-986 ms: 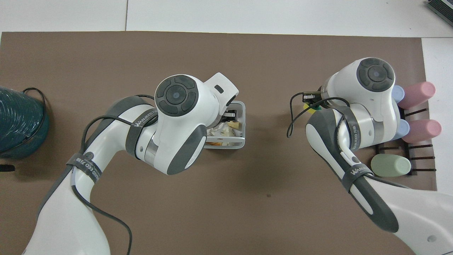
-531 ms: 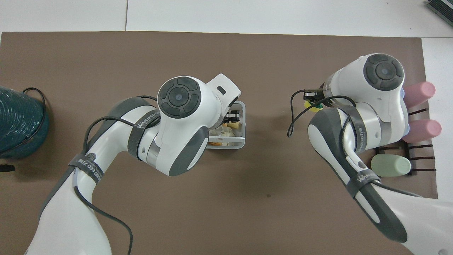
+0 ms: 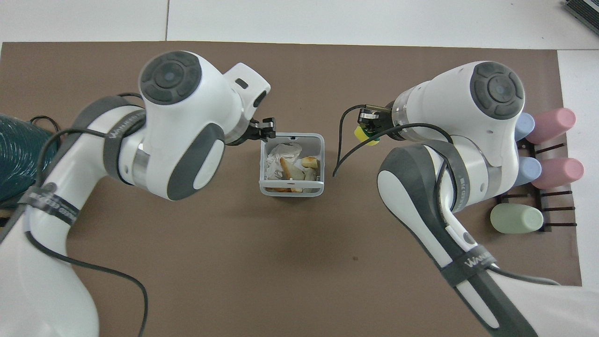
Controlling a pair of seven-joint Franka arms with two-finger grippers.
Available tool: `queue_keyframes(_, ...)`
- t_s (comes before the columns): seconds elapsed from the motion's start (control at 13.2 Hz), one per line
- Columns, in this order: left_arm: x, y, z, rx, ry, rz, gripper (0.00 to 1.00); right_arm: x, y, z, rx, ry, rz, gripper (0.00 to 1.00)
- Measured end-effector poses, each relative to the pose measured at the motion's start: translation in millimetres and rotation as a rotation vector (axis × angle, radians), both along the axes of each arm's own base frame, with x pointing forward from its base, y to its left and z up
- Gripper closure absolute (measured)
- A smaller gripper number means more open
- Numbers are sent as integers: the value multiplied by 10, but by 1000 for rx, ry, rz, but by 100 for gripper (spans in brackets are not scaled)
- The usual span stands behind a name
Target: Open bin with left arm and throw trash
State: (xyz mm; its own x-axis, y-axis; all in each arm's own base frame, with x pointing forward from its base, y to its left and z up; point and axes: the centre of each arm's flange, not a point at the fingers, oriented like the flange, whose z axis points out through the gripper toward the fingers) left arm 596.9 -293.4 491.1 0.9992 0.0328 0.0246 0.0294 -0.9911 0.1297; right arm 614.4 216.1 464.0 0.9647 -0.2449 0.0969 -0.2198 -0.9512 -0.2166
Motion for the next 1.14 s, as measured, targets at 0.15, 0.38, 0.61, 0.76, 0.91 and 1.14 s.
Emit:
queue_keyframes(0.15,185,592,260,19,39,-2,33,-59,172,2,67,27,-18,96)
queue_keyframes(0.38,282,1277,456,35,93,-29,33,-194,635,-30,150,42,-51,96)
queue_keyframes(0.61,312,1830,425,66,147,-75,33,-356,1120,-217,168,58,-80,93)
queue_keyframes(0.76,293,2052,479,96,158,-106,33,-348,1180,-385,163,70,-82,86)
queue_keyframes(0.91,238,2183,597,124,158,-126,32,-336,1225,-533,166,61,-86,81)
queue_keyframes(1.14,112,2245,840,146,142,-145,30,-358,1279,-638,168,61,-97,61)
